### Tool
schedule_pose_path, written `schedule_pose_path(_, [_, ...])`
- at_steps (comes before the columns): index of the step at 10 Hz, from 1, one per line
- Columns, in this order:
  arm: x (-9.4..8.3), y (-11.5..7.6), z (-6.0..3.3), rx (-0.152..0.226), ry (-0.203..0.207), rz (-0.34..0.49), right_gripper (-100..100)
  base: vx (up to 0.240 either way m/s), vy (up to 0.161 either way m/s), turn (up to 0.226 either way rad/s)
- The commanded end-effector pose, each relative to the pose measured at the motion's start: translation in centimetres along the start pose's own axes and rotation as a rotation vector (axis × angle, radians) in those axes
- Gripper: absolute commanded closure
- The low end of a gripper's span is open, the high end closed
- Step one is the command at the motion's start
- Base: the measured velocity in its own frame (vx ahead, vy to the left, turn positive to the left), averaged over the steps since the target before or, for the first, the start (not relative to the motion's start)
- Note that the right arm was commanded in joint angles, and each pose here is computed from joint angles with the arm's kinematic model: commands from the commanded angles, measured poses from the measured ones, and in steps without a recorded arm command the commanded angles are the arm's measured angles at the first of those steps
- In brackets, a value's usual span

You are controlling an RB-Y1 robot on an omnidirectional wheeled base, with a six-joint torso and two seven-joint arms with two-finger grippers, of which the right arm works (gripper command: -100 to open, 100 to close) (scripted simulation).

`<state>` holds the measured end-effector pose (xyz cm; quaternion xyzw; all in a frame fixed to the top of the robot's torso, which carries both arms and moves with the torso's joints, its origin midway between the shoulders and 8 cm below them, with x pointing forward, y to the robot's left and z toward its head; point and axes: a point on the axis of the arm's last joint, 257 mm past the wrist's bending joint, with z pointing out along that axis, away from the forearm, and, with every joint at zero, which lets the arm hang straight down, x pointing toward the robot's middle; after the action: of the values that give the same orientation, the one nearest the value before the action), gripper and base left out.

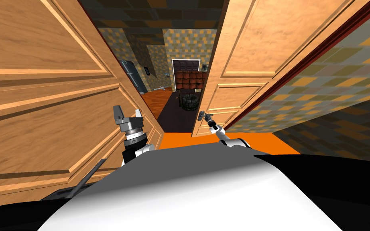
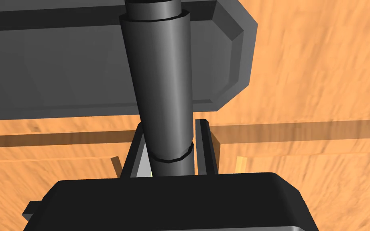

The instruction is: Pull the door open

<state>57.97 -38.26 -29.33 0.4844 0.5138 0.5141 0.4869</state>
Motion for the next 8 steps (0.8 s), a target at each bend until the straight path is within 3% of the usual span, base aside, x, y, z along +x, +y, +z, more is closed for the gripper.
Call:
schedule_pose_path(1, [0.3, 0.1, -0.09, 0.000, 0.023, 0.001, 100, -0.181, -0.121, 0.079])
schedule_pose_path(4, [1.0, 0.0, -0.11, 0.003, 0.044, 0.002, 100, -0.165, -0.074, 0.055])
schedule_pose_path(8, [3.2, 0.1, -0.86, -0.001, 0.150, 0.001, 100, -0.200, -0.116, 0.045])
